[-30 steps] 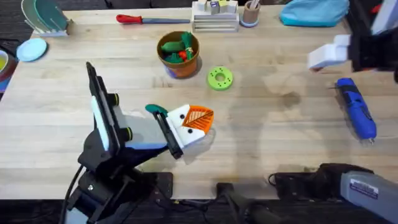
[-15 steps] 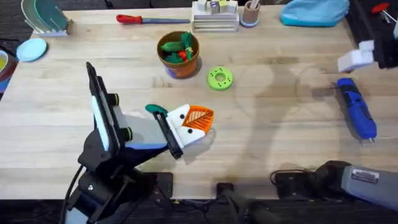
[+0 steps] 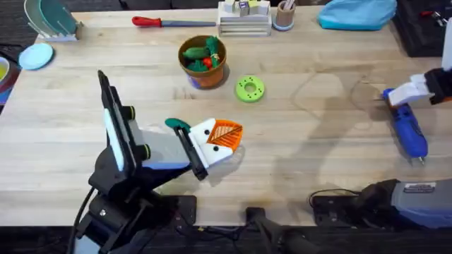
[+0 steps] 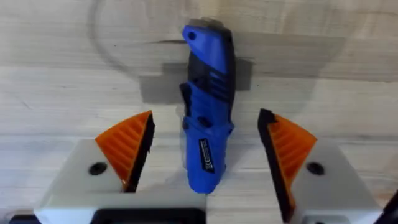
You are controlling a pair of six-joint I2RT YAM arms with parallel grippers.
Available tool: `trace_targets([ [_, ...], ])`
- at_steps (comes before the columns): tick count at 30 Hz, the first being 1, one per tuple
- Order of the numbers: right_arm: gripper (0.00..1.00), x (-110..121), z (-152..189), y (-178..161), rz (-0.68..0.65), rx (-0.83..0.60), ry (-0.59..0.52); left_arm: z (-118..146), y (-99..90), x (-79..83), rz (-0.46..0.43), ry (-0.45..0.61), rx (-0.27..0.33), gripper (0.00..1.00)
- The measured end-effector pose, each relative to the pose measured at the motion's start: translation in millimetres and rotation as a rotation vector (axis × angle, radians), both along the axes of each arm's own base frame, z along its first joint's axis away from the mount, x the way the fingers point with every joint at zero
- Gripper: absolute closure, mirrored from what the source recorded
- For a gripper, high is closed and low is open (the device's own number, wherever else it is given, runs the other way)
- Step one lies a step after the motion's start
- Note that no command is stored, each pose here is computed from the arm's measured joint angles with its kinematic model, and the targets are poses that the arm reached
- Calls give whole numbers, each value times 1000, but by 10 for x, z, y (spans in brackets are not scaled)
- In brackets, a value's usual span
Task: Pick up the gripper from the table and insert it into the empty holder that is missing its gripper. Then pick up a screw, insert it into the mounting hole, and use the screwdriver to tighten it. Finally, clean up the table by picking up the vegetable and placing it into the bucket.
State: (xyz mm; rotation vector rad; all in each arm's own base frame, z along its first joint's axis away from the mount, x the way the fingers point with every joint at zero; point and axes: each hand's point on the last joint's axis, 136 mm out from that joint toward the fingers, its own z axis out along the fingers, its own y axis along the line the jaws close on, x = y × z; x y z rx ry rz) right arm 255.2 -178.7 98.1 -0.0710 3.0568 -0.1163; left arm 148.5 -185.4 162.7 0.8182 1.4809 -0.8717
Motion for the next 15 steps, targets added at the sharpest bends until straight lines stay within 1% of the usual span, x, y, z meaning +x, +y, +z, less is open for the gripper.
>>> trace_targets([
  [4,7,-22,-153,-29,19,50,24,0,0,0,0,0,0,988],
  [10,9,89,-404,-53,41,99,23,0,0,0,0,0,0,988],
  [15,7,117,-564,-56,44,124,42,0,0,0,0,0,0,988],
])
